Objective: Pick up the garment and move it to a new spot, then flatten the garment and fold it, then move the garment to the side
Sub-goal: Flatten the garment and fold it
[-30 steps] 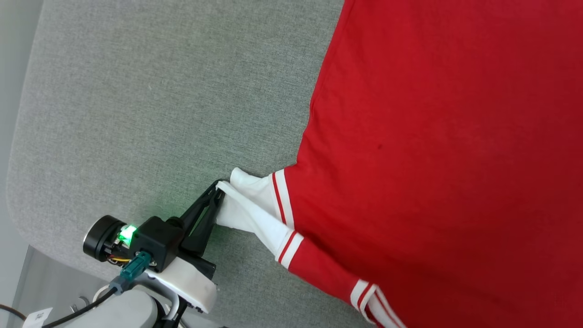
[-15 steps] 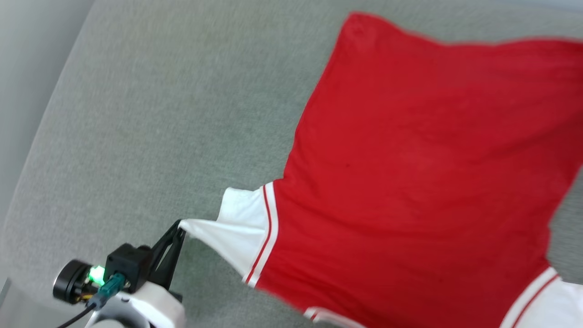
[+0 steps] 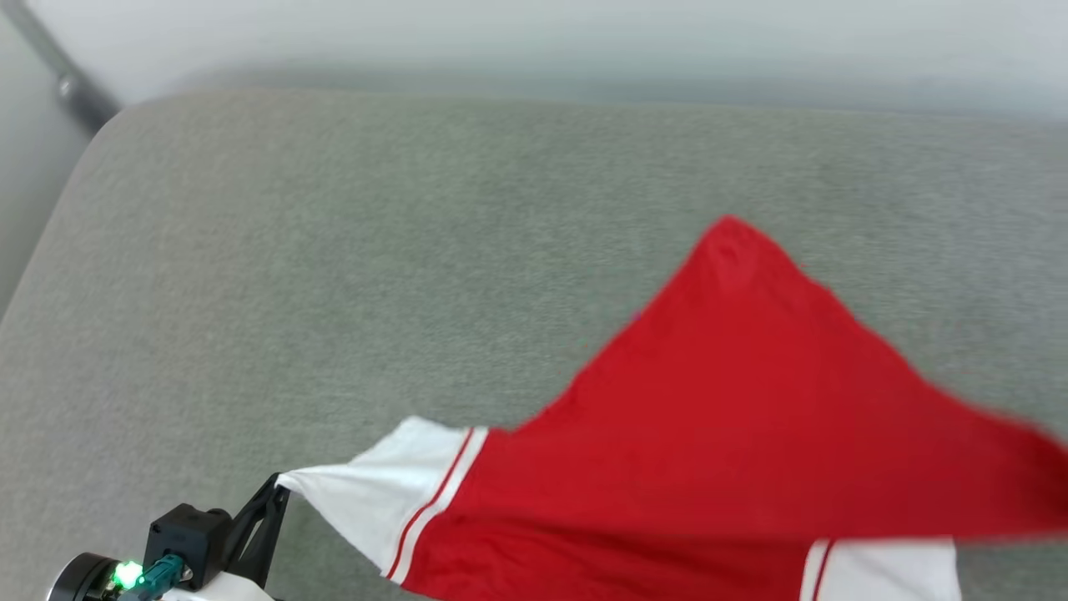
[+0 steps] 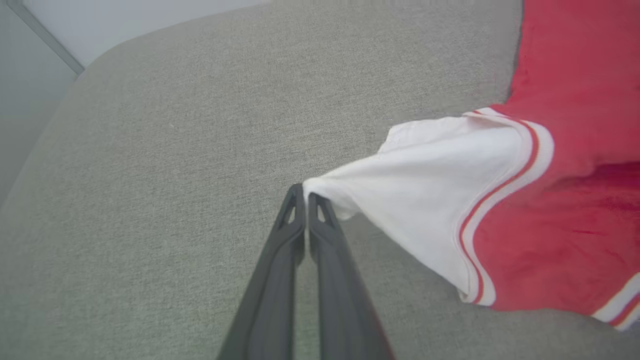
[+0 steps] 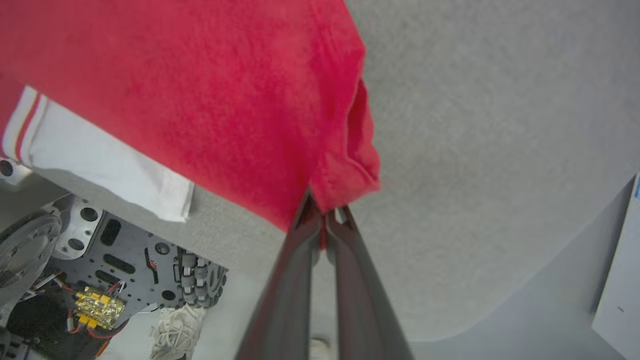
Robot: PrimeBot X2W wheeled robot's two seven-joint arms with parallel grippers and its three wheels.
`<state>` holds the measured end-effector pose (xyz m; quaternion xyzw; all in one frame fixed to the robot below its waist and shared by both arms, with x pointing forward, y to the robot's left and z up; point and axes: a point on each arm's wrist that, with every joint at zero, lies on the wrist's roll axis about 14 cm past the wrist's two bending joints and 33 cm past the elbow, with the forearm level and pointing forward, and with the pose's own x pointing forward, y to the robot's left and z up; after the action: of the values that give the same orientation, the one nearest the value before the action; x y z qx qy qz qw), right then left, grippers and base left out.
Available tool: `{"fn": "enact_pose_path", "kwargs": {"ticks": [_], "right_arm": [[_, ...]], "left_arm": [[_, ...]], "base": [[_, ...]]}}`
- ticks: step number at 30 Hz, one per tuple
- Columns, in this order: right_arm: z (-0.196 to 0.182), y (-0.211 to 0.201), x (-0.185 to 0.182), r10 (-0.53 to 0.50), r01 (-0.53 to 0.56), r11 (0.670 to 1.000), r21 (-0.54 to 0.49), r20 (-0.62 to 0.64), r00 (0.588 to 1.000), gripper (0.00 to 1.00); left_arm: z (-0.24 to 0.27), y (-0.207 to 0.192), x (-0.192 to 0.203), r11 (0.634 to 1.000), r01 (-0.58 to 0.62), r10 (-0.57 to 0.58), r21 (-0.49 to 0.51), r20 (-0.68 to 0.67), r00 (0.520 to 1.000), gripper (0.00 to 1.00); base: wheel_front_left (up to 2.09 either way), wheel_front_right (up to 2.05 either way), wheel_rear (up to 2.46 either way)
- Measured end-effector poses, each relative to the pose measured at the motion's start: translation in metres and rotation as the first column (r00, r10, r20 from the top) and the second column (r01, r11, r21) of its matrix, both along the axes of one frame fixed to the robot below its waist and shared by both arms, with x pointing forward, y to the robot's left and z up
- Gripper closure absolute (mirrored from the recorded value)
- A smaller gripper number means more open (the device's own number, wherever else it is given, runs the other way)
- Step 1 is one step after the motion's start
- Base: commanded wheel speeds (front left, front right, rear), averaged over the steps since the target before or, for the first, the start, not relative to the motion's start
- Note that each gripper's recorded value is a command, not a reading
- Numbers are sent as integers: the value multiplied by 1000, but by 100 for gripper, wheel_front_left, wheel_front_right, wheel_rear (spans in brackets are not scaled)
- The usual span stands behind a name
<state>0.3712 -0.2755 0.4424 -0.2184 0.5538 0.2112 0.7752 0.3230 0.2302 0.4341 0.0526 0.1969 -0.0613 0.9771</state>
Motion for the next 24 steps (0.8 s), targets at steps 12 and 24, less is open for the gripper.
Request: {"fn": "enact_pose_path", "kwargs": {"ticks": [12,24], "right_arm": [[-82,-21,-161,-189,225,971,78,-322,928,100],[-35,-21,-73,-216,211,959,188,9,976,0]], "left_arm": [[-1,-16,8,999,48,-48,-24,5,999,100],[0,-18,5,998,53,-52,-27,10,999,100]], "base": [[0,0,0],[0,0,0]]}}
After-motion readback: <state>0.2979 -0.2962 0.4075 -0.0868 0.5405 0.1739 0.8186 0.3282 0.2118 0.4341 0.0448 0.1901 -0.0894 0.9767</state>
